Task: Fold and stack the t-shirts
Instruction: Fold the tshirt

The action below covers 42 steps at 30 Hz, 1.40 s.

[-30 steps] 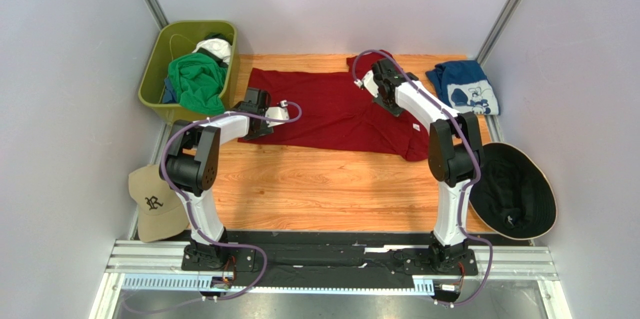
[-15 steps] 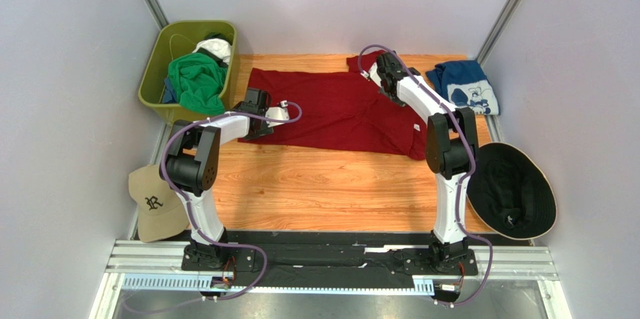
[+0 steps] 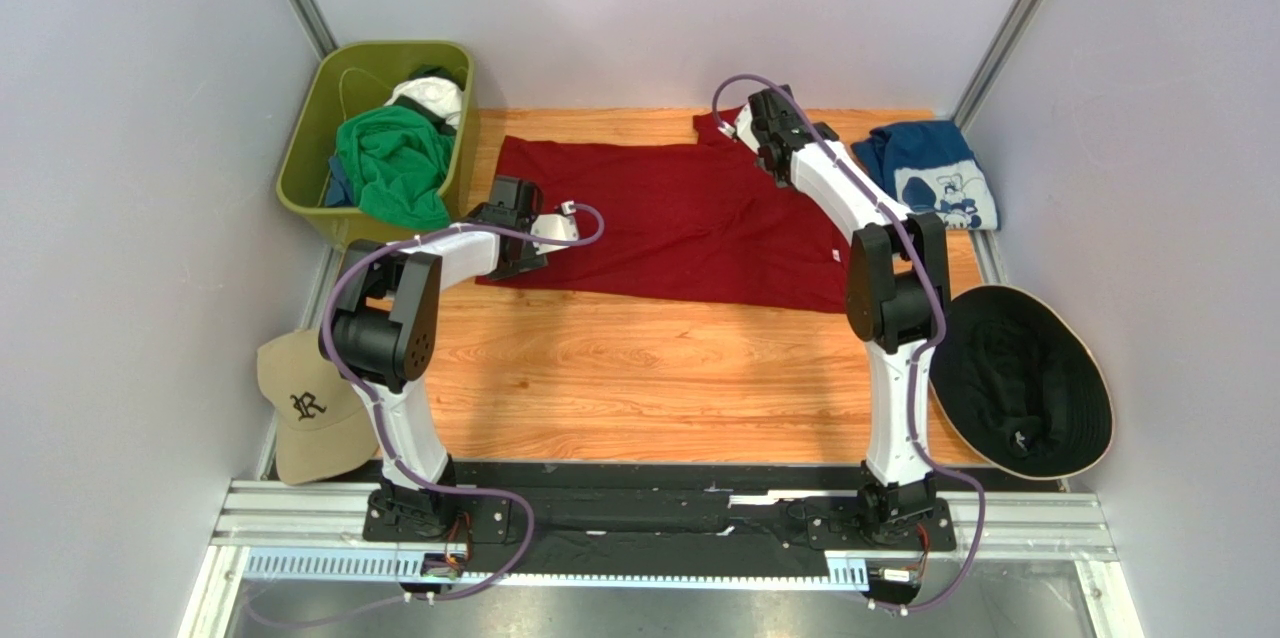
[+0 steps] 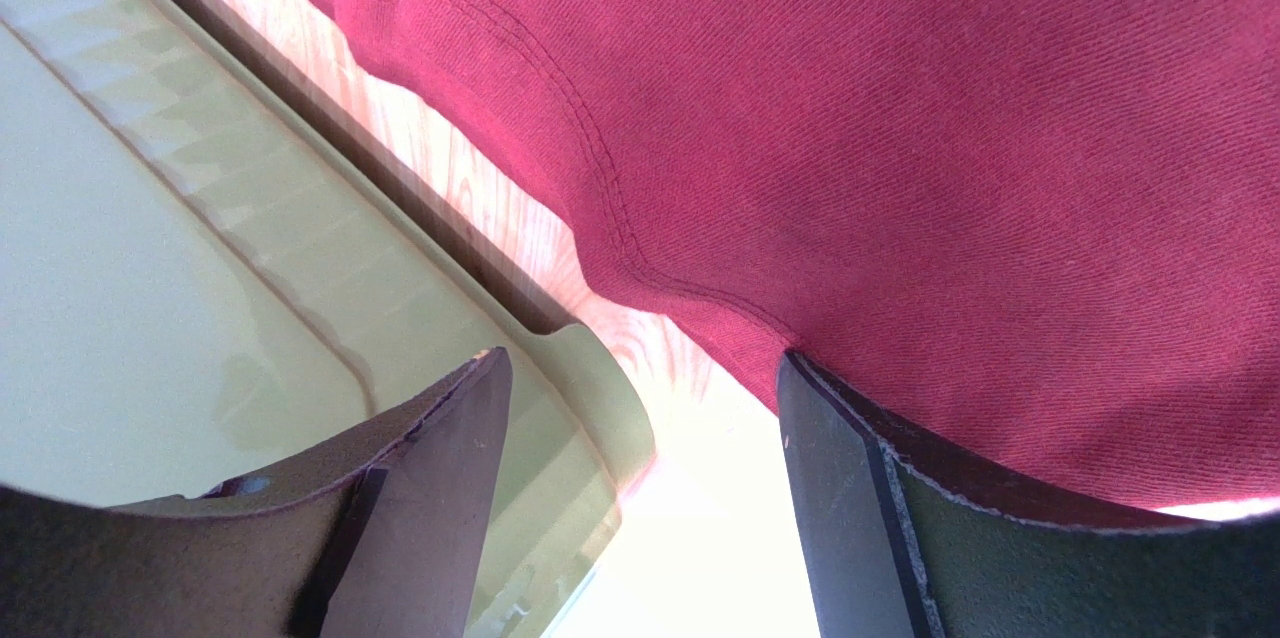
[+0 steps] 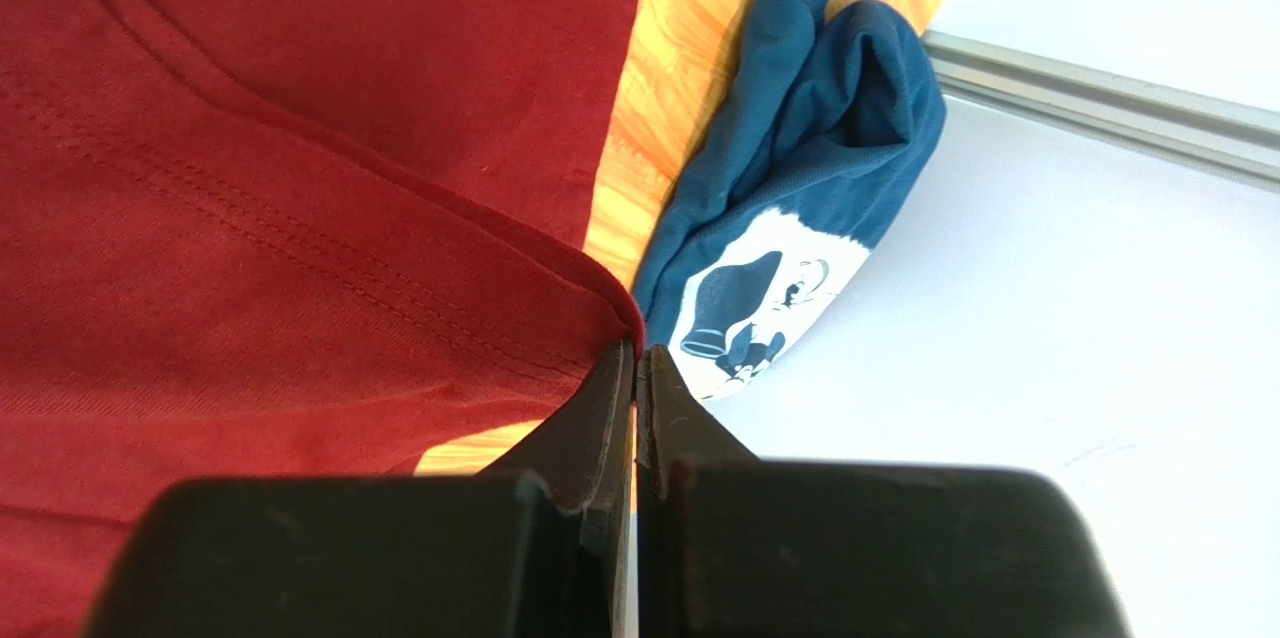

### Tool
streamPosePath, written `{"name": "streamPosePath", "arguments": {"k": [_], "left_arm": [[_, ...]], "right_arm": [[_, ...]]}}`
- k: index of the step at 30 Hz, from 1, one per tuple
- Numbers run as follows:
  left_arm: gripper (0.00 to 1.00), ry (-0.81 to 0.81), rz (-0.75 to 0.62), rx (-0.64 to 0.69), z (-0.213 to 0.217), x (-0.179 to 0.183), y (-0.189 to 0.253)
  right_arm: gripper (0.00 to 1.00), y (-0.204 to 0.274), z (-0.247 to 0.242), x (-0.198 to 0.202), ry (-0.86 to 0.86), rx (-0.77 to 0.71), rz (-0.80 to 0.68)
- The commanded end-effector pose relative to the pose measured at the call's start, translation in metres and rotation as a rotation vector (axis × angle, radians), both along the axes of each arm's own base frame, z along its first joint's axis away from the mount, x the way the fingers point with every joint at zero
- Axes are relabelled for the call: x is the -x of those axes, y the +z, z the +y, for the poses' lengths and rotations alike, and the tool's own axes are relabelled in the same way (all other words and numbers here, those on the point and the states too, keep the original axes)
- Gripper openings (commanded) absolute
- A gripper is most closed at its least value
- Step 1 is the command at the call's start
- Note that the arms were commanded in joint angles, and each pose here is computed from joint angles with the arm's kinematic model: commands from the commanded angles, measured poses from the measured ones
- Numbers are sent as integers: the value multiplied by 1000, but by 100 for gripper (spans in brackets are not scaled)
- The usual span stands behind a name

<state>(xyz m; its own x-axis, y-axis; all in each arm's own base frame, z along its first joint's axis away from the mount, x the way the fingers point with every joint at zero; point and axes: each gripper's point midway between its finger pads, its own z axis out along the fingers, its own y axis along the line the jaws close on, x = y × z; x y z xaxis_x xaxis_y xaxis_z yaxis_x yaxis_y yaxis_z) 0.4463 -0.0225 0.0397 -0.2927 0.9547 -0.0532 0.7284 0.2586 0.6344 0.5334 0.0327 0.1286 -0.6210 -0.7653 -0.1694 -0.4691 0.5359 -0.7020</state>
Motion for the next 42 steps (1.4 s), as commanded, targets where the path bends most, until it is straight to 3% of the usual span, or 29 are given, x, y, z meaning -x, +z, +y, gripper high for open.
{"name": "streamPosePath", "arguments": {"k": [1, 10, 13, 14, 15, 20, 42], "left_arm": [[75, -12, 101, 12, -2, 18, -29], [75, -16, 99, 8, -2, 17, -28], [75, -16, 98, 2, -1, 17, -27], [75, -16, 97, 3, -1, 17, -27], [75, -17, 97, 2, -1, 17, -27], [75, -15, 98, 1, -1, 18, -28], [75, -2, 82, 26, -3, 19, -26]], "right_arm": [[0, 21, -5, -17, -9, 39, -72], [1, 6, -15, -14, -30, 87, -55], [10, -3, -19, -10, -40, 114, -44], [22, -5, -20, -10, -42, 116, -44], [27, -5, -21, -9, -46, 115, -48], [39, -1, -19, -7, -50, 86, -62], [37, -28, 72, -17, 72, -425, 32]]}}
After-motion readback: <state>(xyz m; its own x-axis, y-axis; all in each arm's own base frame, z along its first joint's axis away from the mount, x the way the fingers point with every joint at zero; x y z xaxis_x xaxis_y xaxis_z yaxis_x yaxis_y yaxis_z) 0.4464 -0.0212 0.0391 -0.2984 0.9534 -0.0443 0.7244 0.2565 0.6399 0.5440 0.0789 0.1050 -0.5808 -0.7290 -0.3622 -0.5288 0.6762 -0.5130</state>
